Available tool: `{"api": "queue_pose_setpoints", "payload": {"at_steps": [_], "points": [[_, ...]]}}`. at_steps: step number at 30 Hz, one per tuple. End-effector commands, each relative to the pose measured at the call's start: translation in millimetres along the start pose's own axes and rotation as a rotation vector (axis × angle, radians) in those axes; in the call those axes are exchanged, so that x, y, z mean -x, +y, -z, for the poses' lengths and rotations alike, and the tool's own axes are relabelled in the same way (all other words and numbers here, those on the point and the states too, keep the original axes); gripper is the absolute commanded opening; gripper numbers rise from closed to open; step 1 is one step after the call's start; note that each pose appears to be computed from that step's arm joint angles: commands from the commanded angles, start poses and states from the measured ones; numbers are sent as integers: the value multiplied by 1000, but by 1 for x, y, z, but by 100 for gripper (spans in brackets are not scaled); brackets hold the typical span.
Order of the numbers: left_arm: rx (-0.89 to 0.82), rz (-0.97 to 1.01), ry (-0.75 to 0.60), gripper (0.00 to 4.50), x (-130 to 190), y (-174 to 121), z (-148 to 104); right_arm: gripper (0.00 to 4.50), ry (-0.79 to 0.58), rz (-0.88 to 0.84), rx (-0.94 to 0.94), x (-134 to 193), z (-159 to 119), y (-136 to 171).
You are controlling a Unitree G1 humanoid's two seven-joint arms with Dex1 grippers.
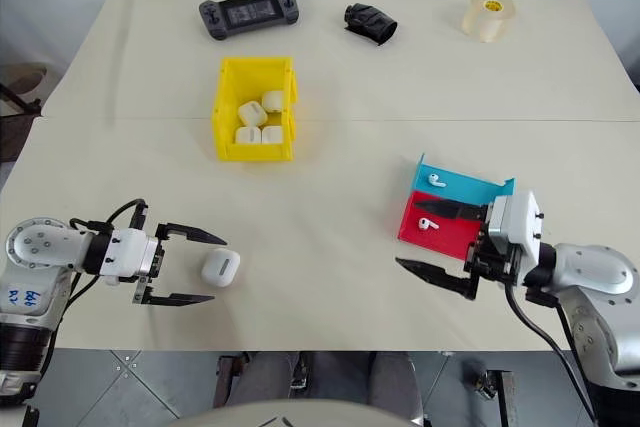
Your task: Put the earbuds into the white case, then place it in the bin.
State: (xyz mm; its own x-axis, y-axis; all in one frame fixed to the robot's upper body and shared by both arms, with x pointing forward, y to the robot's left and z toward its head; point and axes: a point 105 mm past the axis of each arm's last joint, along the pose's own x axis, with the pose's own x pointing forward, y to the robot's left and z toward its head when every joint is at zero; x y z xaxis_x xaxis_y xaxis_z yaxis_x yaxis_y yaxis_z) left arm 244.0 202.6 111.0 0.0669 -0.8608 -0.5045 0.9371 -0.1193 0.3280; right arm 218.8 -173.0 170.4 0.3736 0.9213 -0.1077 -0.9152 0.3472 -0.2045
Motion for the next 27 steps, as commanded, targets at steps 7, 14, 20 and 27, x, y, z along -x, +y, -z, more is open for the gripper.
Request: {"api": "queue_pose_setpoints", "payload": {"at_steps": [7, 14, 20, 27], "points": [[-20, 15, 63, 447, -11, 17, 16, 450, 9, -37, 31, 1, -10, 13], [39, 18, 65, 406, -21, 16, 20, 450, 1, -24, 28, -4, -10, 13], [78, -46, 42, 286, -16, 16, 19, 450, -2, -21, 31, -4, -10, 8], [217, -533, -304, 286, 0, 84, -27, 450, 1, -18, 34, -7, -10, 5]]}}
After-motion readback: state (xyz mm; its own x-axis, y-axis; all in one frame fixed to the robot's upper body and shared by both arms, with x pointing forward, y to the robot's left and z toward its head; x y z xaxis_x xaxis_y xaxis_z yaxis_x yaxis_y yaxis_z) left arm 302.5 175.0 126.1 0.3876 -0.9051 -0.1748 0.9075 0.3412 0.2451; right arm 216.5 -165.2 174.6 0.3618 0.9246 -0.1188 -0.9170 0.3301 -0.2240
